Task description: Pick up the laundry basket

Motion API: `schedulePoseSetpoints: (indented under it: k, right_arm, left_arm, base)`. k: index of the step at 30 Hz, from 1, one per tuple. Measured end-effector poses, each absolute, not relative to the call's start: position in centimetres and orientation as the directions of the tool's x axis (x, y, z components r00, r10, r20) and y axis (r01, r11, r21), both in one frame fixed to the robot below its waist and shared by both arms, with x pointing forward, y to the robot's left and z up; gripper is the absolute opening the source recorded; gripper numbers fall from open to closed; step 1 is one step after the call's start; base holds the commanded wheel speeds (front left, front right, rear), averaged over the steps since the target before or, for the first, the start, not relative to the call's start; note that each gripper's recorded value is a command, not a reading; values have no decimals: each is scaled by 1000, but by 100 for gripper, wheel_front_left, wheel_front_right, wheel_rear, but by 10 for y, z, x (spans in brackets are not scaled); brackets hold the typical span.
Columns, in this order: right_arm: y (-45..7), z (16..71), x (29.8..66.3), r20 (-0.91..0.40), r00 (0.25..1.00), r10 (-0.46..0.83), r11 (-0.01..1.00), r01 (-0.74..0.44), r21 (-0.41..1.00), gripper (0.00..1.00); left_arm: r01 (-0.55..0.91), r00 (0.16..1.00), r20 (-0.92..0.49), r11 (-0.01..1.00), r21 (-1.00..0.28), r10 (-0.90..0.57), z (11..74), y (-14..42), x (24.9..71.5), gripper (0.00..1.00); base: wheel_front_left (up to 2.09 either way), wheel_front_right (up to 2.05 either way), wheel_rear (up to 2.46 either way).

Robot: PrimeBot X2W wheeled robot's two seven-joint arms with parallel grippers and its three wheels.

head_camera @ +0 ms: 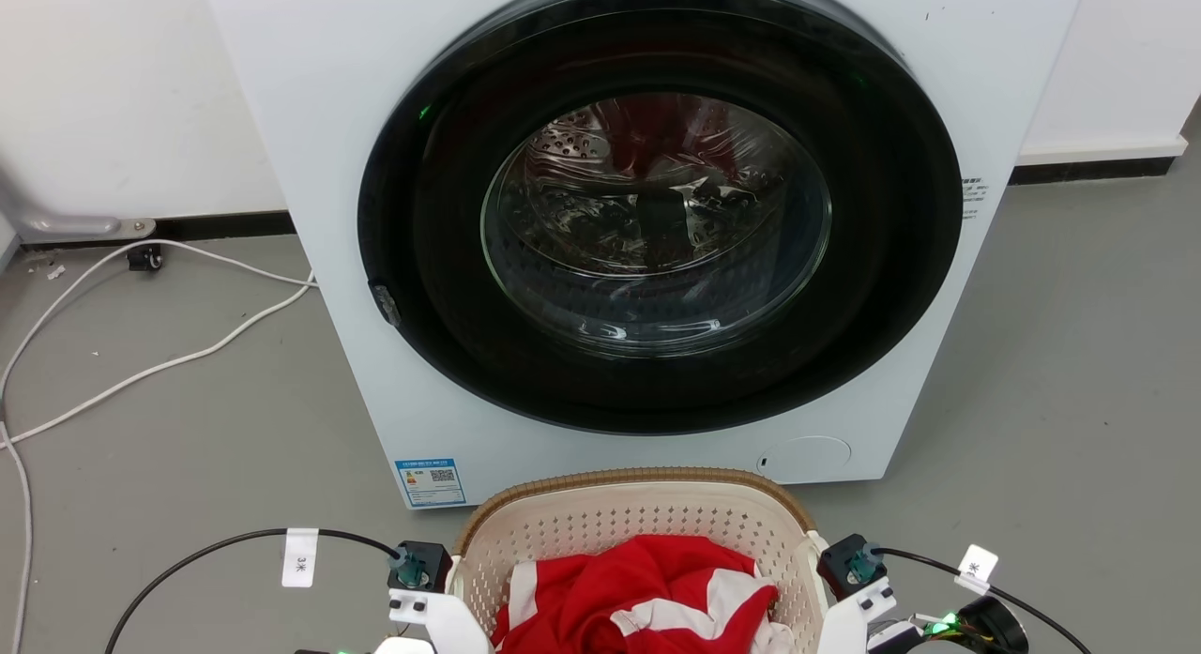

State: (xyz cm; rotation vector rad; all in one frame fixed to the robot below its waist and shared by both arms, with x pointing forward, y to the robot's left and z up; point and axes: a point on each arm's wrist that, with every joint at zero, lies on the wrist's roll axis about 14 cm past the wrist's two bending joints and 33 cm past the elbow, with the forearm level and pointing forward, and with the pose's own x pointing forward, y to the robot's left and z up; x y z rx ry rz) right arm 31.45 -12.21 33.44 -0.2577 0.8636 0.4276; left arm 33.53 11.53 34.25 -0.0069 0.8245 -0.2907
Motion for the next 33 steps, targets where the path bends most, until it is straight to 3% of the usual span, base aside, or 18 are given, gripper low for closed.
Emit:
schedulePoseSetpoints:
  k: [33]
  right_arm:
    - [-122,335,315,-775,575,262,890,-454,-35,0]
  left_arm:
    - [243,637,-727,962,-128,-257,340,117,333,0]
  base:
    - [0,0,0]
